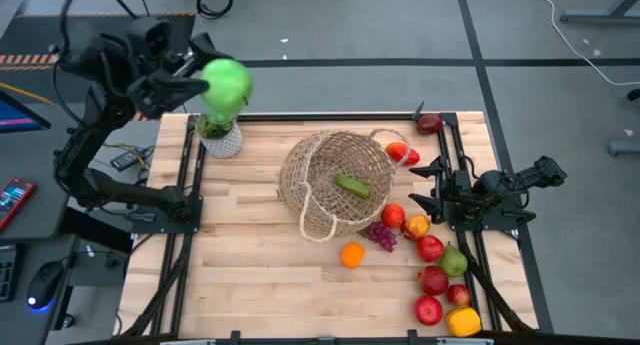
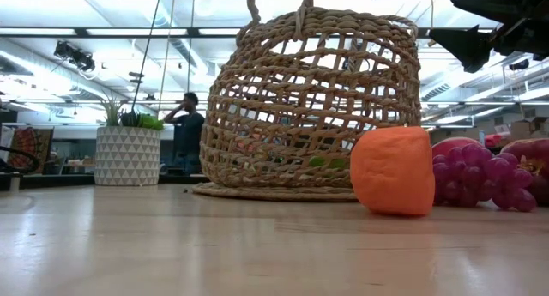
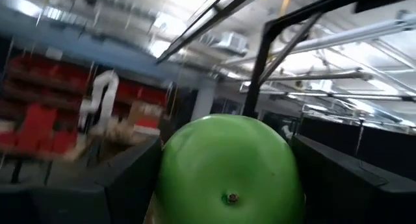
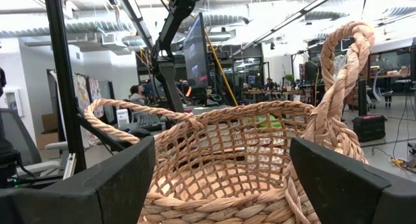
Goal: Build produce basket
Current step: Put the green apple into the woven basket
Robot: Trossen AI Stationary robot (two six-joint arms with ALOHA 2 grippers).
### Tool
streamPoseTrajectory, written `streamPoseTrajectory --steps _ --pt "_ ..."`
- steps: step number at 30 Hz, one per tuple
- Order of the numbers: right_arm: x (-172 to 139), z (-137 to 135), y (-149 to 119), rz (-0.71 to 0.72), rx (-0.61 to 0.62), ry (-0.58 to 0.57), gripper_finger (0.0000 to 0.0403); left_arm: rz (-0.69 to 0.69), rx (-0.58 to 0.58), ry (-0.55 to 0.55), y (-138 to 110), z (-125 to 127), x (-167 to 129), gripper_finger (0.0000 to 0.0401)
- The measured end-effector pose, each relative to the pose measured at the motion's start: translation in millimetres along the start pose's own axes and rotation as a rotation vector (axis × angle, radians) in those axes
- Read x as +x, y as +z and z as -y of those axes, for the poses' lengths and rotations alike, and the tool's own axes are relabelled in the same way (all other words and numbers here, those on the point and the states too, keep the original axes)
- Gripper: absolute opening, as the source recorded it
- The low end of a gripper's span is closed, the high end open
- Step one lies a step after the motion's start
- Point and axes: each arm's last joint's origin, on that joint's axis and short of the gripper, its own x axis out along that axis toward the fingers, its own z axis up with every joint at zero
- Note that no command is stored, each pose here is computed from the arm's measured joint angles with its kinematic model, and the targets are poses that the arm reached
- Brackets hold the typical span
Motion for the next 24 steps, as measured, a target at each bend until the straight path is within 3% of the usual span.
streamPoseTrajectory --steps 7,14,24 --pt "0.0 0.0 0.0 0.000 0.000 -0.001 0.0360 0.095 0.048 -0.061 8.8 -4.0 5.1 0.0336" --pt "0.0 0.0 0.0 0.000 0.000 0.000 0.0360 0.105 0.001 -0.007 2.6 -21.2 13.3 0.0336" --pt "0.0 0.0 -0.1 0.000 0.000 0.000 0.0360 0.336 0.096 0.032 8.0 -24.4 24.1 0.0336"
